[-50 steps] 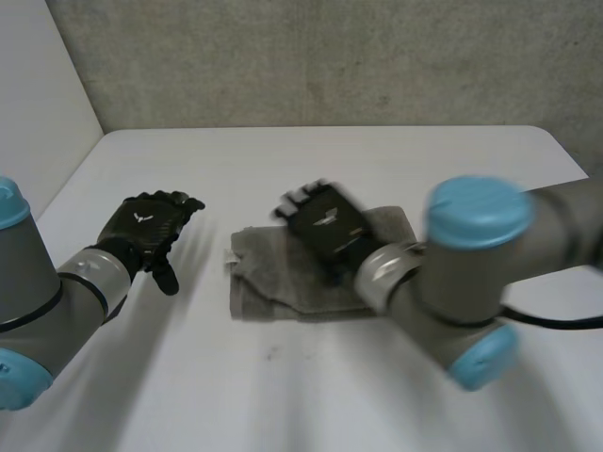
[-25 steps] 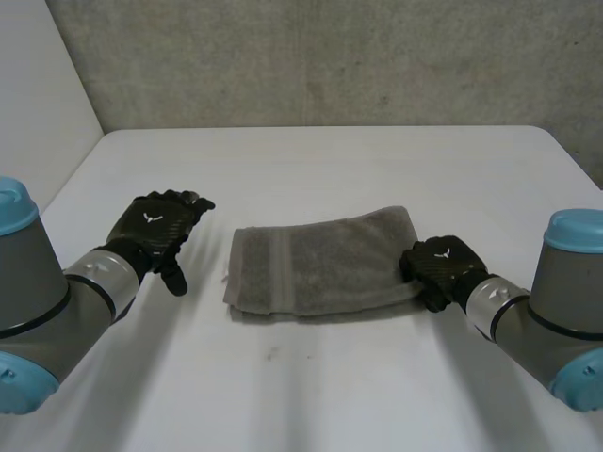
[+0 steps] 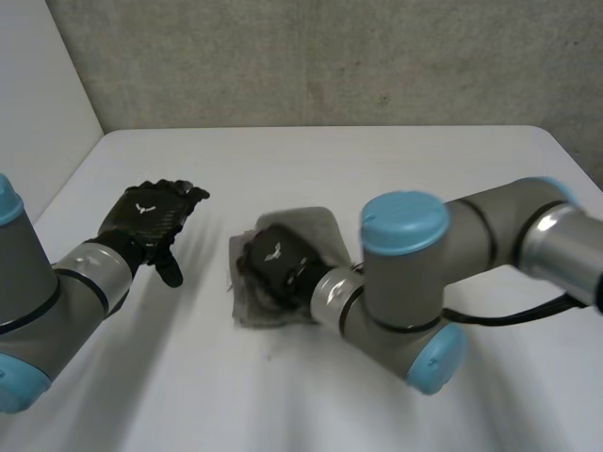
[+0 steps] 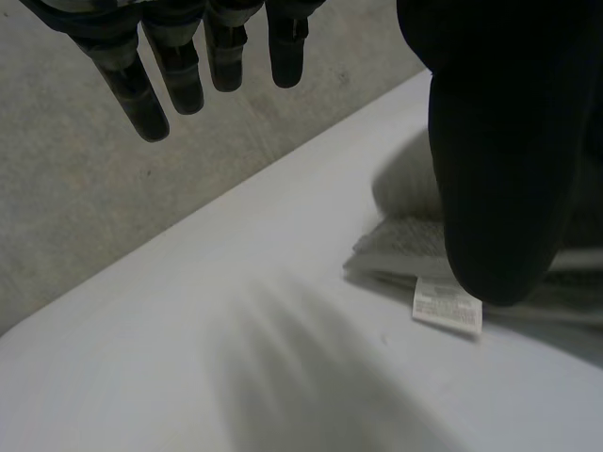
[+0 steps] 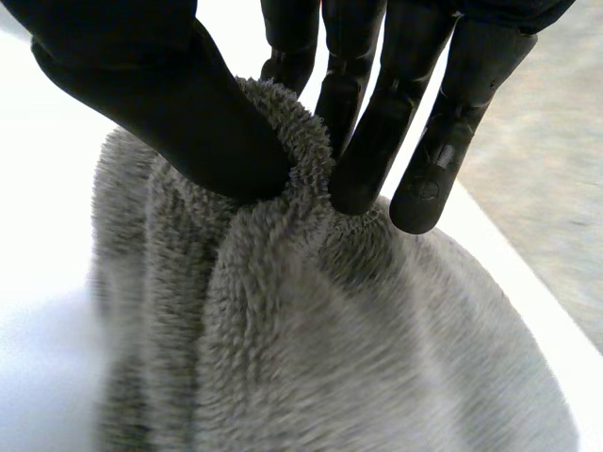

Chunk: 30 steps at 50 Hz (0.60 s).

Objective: Fold the towel.

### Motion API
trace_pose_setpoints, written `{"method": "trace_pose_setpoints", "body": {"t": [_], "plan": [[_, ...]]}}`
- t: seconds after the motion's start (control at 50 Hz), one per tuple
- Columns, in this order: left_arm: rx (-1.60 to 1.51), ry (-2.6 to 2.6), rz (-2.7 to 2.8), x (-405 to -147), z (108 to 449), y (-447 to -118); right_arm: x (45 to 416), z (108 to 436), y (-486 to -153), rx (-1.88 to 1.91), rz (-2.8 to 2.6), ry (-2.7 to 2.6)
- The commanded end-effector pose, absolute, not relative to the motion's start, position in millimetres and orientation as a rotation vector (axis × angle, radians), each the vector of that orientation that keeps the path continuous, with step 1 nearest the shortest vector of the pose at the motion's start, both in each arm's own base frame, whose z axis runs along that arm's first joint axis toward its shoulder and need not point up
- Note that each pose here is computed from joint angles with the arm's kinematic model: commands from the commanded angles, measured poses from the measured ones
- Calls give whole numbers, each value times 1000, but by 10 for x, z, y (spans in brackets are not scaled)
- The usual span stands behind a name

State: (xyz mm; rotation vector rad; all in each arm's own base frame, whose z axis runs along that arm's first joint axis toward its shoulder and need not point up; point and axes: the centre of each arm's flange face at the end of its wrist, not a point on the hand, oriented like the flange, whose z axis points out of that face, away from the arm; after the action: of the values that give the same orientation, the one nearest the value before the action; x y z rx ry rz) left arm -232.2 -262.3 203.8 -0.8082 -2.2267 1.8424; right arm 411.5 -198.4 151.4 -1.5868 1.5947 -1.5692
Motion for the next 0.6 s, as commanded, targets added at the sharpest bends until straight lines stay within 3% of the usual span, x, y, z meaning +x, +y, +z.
{"method": "trace_pose_setpoints", "body": {"t": [0.02, 0.04, 0.12, 0.18, 0.28, 0.44, 0.6], "plan": [[-713, -2171, 1875, -2350, 2198, -2685, 4008, 1760, -1989, -1513, -1607, 1584], [-713, -2171, 1875, -2350, 2198, -2686, 4007, 1761, -1990, -1512, -1607, 1585], [-647, -2094, 1907, -2444, 2369, -2797, 3342, 2203, -2559, -1016, -1827, 1728], [-647, -2068, 1896, -2534, 2382, -2801, 3062, 2183, -2678, -852, -1840, 1859], [-660, -1982, 1792, -2990, 2345, -2705, 2816, 2057, -2744, -780, -1778, 2028], [-694, -2017, 1668, -3396, 2019, -2603, 2748, 1946, -2780, -781, -1648, 2125], [-688, -2222, 1604, -3369, 1622, -2627, 2905, 1897, -2856, -823, -1607, 2090]]}}
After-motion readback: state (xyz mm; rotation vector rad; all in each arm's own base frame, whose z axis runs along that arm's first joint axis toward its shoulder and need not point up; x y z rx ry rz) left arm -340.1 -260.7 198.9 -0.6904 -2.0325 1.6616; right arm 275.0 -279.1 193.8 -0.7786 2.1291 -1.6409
